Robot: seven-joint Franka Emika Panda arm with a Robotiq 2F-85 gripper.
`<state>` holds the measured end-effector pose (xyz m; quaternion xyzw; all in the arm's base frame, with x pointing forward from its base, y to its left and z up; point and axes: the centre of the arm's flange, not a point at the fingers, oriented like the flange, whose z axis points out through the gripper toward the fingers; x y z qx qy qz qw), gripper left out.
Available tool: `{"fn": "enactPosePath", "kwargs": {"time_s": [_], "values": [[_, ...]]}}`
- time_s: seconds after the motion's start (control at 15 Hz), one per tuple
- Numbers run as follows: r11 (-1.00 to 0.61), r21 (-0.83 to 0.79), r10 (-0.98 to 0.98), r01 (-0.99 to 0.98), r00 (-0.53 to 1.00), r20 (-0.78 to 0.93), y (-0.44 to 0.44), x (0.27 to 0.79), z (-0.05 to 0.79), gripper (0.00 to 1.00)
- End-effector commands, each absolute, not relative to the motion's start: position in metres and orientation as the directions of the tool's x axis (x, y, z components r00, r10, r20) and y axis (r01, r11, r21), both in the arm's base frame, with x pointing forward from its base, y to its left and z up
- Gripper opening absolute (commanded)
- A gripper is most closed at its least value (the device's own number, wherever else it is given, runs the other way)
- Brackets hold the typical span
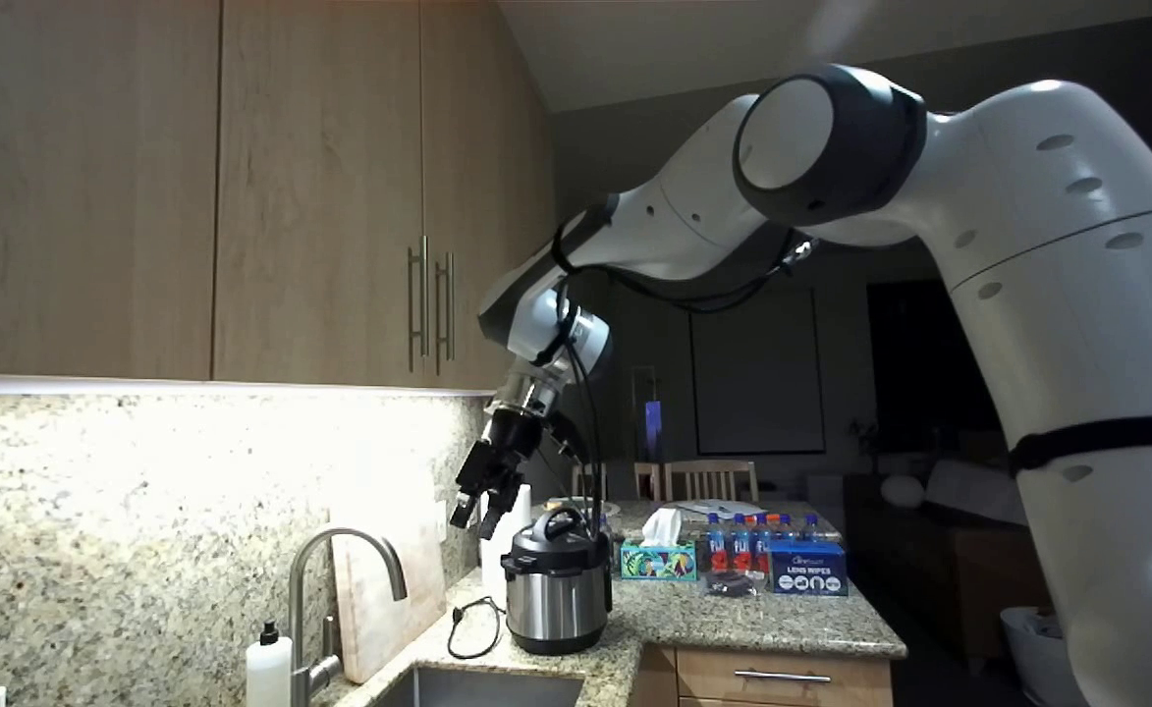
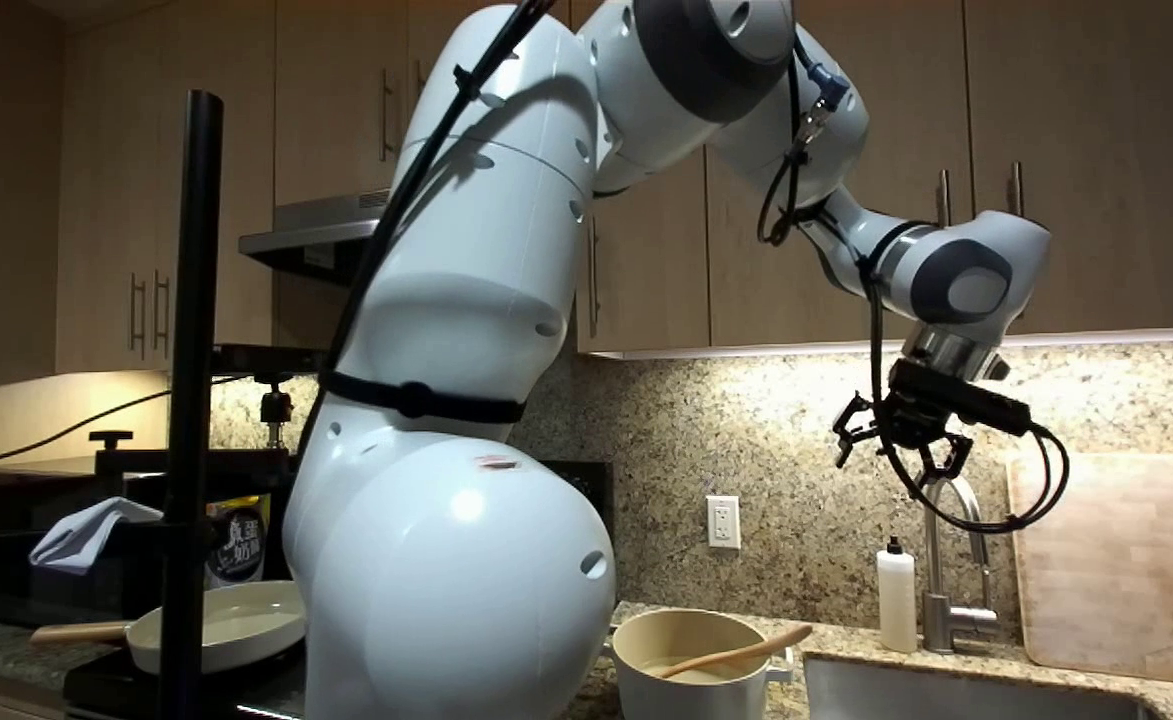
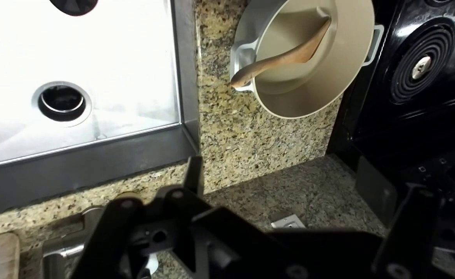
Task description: Use the spatula to stir the pot
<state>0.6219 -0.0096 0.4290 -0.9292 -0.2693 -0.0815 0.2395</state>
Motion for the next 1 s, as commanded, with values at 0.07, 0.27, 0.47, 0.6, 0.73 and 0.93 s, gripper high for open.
{"fn": "enactPosePath", "kwargs": {"time_s": [0.07,0.27,0.47,0.6,0.73,0.93], "values": [[-0.721,-0.436,0.484,0.539,0.841,0.240,-0.004,0.638,0.393,1.00],[-0.706,-0.447,0.511,0.549,0.832,0.214,0.012,0.643,0.366,1.00],[-0.695,-0.450,0.536,0.561,0.821,0.197,0.031,0.649,0.343,1.00],[-0.695,-0.452,0.545,0.559,0.820,0.176,0.043,0.655,0.329,1.00],[-0.691,-0.448,0.560,0.567,0.812,0.165,0.052,0.660,0.315,1.00],[-0.694,-0.447,0.563,0.564,0.813,0.149,0.060,0.673,0.293,1.00]]}}
